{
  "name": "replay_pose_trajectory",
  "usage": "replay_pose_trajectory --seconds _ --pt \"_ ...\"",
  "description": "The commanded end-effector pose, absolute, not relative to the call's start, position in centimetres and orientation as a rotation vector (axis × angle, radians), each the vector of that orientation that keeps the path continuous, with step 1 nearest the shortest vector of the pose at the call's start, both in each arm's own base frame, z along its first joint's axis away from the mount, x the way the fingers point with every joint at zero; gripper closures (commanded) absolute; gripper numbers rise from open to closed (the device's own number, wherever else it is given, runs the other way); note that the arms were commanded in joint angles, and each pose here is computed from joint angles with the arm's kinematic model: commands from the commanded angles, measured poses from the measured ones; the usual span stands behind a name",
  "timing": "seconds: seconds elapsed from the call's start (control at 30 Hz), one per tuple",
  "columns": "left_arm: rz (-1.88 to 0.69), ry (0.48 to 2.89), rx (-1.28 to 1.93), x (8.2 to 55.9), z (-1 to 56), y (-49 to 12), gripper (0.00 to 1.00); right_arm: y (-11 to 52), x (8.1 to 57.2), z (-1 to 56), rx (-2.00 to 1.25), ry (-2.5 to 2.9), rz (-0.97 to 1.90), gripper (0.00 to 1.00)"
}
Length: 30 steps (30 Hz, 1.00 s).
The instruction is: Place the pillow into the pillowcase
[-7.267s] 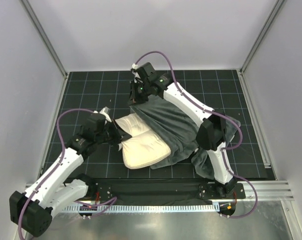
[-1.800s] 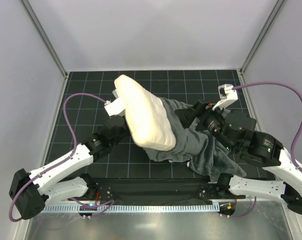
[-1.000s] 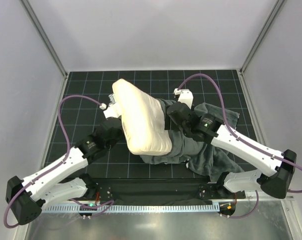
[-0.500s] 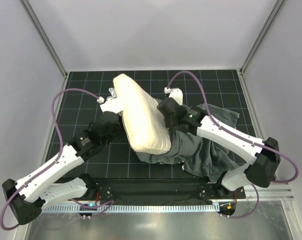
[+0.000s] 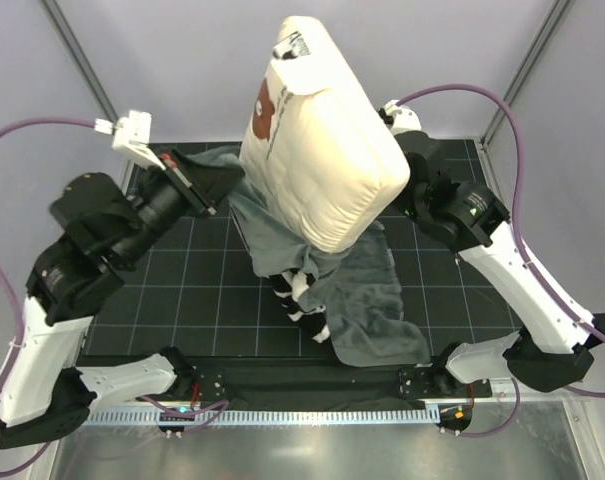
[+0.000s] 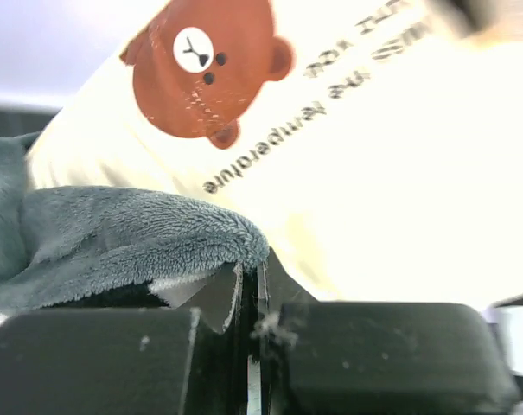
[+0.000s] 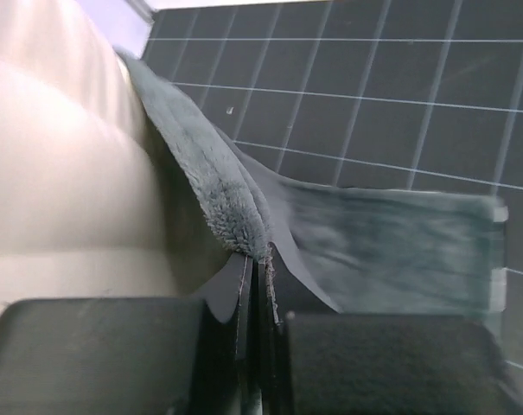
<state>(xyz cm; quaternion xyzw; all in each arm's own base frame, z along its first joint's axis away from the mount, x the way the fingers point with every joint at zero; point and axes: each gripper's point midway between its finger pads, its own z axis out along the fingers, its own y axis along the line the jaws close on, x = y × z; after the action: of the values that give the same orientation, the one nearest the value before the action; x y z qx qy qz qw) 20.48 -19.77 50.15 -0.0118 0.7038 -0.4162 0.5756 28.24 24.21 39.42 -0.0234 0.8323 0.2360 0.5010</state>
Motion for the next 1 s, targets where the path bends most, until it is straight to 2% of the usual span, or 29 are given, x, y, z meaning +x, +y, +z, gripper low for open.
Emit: replay_pose_trajectory --seconds 0.0,0.07,0.17,0.37,0.4,0.47,0.53,0.6,0.7,0.73,0.77,0.87,0.97 --pt "-1.156 1.37 0.053 17.2 59.9 -19.1 1.0 25.5 28.1 40.2 -0.104 1.981 0.694 0.96" --pt "-1.198 1.303 0.074 16.0 62.4 -18.7 1.0 25.9 28.3 40.8 -0.094 1.954 0.75 0.96" --pt "-1.203 1.291 0.098 15.9 62.7 -18.9 1.0 25.9 27.8 43.1 -0.106 1.907 0.836 0.96" --pt "-1.167 1.365 0.054 17.7 56.5 -19.8 1.0 23.7 24.1 56.6 -0.142 1.618 1.015 0.96" --pt "-1.143 1.428 0.053 18.8 53.4 -20.8 1.0 23.5 23.6 57.7 -0.149 1.597 1.031 0.96" --pt "-1.136 1.445 0.042 19.1 51.5 -20.9 1.0 23.3 22.6 59.5 -0.152 1.554 1.077 0.96" --pt "-1.146 1.46 0.036 19.5 50.3 -21.5 1.0 23.4 22.3 59.9 -0.152 1.532 1.104 0.96" --pt "-1.177 1.438 0.047 19.1 51.5 -21.7 1.0 24.0 22.9 57.8 -0.152 1.582 1.098 0.96" --pt "-1.249 1.32 0.09 17.0 57.8 -20.9 1.0 25.4 25.0 52.5 -0.14 1.702 1.055 0.96" --pt "-1.271 1.232 0.089 15.2 61.9 -19.0 1.0 26.0 25.6 51.5 -0.141 1.713 1.055 0.96" --pt "-1.29 1.224 0.13 14.8 63.0 -19.6 1.0 26.8 26.5 48.1 -0.145 1.791 1.037 0.96" --pt "-1.335 1.13 0.18 12.3 67.3 -18.4 1.0 27.8 27.0 45.0 -0.147 1.833 1.053 0.96" --pt "-1.33 1.132 0.209 11.7 66.8 -18.2 1.0 27.4 26.6 46.9 -0.143 1.775 1.071 0.96"
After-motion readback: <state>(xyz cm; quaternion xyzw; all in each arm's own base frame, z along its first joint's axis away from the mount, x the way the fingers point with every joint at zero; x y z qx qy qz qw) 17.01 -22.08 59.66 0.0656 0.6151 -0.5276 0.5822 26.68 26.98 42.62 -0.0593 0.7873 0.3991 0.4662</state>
